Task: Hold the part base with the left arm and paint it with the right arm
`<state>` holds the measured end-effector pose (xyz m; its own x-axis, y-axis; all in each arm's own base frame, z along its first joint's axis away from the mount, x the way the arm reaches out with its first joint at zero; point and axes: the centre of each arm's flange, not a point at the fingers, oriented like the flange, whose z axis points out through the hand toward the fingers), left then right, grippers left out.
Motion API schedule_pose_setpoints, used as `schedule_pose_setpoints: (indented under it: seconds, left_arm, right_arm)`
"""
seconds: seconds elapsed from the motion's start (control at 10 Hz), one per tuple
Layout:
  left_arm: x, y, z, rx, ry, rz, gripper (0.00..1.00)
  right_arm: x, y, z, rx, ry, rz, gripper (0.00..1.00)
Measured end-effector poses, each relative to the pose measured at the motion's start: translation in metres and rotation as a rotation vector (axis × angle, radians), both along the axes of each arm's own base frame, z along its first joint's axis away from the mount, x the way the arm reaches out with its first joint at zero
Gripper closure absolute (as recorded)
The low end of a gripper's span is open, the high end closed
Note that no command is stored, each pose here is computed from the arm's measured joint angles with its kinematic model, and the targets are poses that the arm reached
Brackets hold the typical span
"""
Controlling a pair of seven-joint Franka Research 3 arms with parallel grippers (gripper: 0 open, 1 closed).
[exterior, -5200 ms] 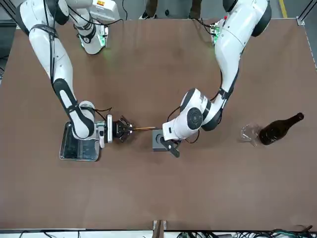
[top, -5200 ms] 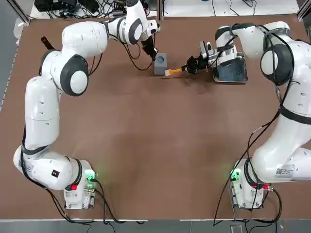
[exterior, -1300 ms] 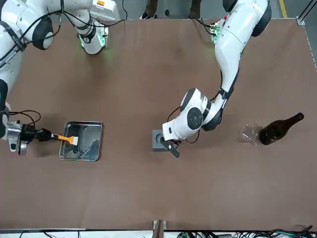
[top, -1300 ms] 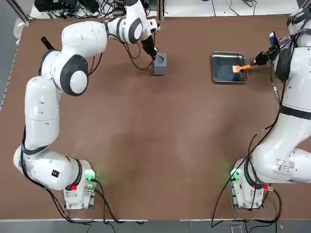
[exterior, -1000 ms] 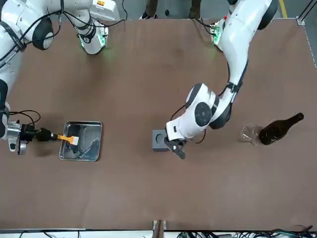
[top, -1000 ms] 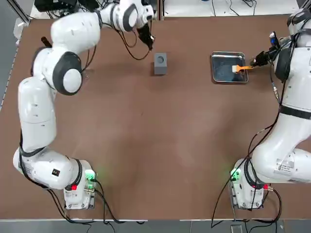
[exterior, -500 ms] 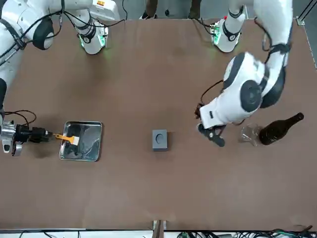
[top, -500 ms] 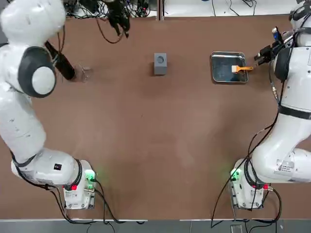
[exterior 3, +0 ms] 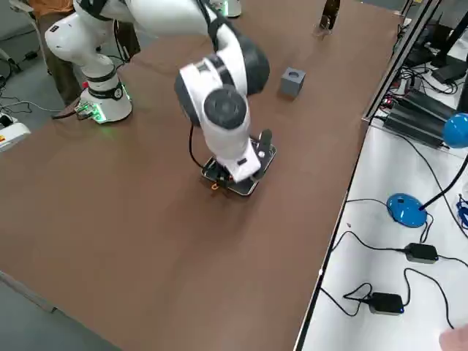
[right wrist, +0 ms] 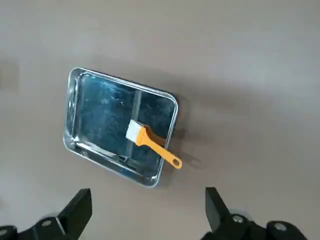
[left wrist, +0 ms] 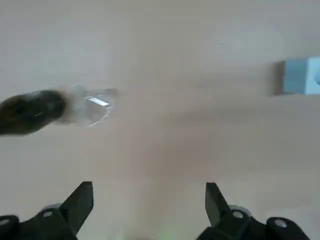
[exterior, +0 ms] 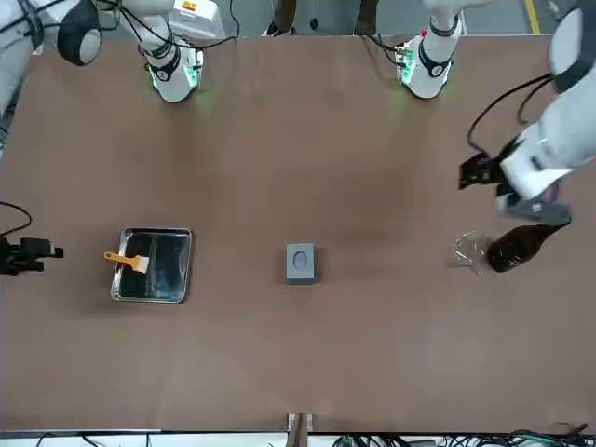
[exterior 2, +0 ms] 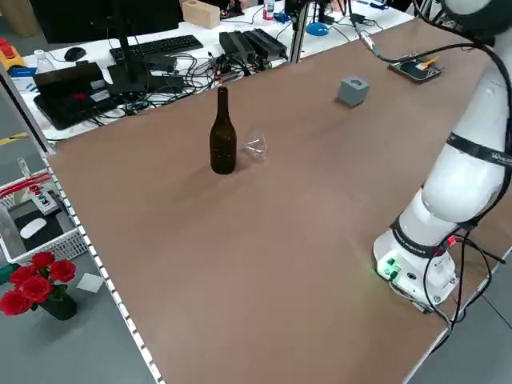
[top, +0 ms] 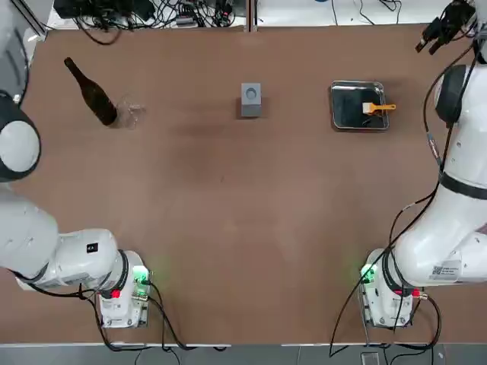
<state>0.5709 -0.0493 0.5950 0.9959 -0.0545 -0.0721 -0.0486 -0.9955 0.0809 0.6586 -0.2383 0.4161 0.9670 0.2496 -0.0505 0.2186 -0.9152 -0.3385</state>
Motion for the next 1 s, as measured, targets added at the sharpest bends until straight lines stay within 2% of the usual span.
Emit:
schedule_pose_setpoints:
  seconds: [0.3, 0.5, 0.7, 0.8, 1.0]
  left_arm:
    - [-0.039, 0.039, 0.064, 0.031, -0.099, 0.075, 0.01]
    - [-0.061, 0.037, 0.089, 0.071, -0.142, 0.070, 0.01]
    - [-0.064, 0.032, 0.102, 0.076, -0.137, 0.060, 0.01]
    - [-0.061, 0.029, 0.110, 0.074, -0.116, 0.051, 0.02]
    - [-0.050, 0.025, 0.109, 0.070, -0.077, 0.051, 0.02]
  right_arm:
    - [-0.009, 0.086, 0.102, -0.166, 0.026, -0.056, 0.00]
    - [-0.030, 0.154, 0.155, -0.270, 0.018, -0.107, 0.00]
    - [-0.060, 0.201, 0.203, -0.348, -0.036, -0.141, 0.00]
    - [-0.073, 0.210, 0.224, -0.358, -0.065, -0.180, 0.00]
    - [-0.084, 0.200, 0.238, -0.356, -0.088, -0.236, 0.00]
